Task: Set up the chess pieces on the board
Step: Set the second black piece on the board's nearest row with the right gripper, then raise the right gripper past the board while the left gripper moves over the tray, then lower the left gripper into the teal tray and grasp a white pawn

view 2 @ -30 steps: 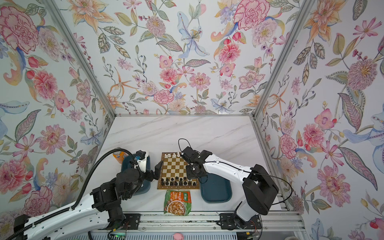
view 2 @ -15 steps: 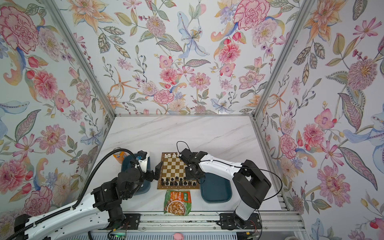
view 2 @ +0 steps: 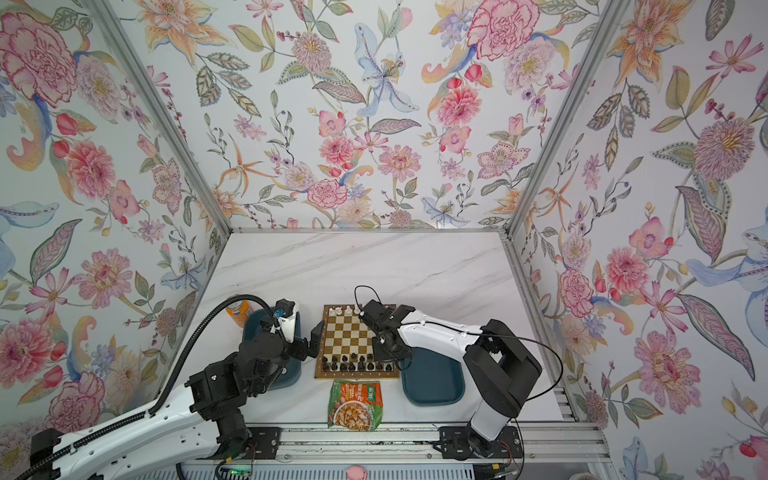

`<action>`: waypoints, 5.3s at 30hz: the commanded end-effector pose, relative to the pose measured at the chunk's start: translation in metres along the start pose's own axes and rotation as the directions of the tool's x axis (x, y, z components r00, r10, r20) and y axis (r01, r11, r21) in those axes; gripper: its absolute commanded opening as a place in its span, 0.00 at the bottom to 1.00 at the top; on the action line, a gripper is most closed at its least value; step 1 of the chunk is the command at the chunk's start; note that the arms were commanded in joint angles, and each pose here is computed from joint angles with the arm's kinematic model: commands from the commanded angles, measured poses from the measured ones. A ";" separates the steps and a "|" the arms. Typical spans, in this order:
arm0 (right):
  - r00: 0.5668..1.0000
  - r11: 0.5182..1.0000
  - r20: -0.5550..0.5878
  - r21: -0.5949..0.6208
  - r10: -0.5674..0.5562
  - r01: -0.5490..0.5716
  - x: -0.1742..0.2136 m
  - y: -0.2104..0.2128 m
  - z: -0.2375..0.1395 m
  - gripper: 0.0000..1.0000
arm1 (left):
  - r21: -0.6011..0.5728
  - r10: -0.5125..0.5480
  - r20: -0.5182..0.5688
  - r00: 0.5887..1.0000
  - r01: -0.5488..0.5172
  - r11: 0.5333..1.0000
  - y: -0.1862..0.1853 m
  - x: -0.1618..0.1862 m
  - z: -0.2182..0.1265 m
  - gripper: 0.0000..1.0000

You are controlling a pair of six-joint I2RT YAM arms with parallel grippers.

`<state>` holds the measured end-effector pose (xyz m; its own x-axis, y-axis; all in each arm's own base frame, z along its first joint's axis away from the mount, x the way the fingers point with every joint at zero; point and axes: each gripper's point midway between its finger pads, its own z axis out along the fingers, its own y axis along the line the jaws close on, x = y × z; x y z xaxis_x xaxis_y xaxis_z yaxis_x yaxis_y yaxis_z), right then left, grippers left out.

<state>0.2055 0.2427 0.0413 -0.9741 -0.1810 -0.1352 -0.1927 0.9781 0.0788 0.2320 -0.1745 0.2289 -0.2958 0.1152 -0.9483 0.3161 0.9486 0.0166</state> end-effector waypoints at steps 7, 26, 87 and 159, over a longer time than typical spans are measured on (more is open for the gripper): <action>1.000 1.000 0.022 0.007 -0.010 0.009 -0.008 -0.003 -0.016 0.32 | -0.014 -0.003 0.030 1.000 0.004 1.000 0.003 -0.011 0.003 0.99; 0.977 0.998 0.212 -0.052 -0.032 0.044 -0.083 -0.007 -0.121 0.67 | -0.196 -0.069 -0.222 0.972 0.025 0.980 0.051 0.030 0.018 0.96; 0.956 0.957 0.272 -0.233 -0.109 0.175 -0.117 0.021 -0.172 0.99 | -0.621 -0.723 -0.404 0.561 0.413 0.667 0.116 0.177 -0.021 0.63; 0.986 0.987 0.162 -0.153 -0.028 0.053 -0.200 -0.032 -0.122 0.99 | -0.588 -0.663 -0.584 0.469 0.319 0.743 0.101 0.210 -0.002 0.27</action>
<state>0.3978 0.2447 0.1832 -0.9364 -0.1814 -0.3004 -0.2597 0.9339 0.2456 0.1928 -0.0587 0.0264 -0.8794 -0.4106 -0.2408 -0.3935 0.9118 -0.1175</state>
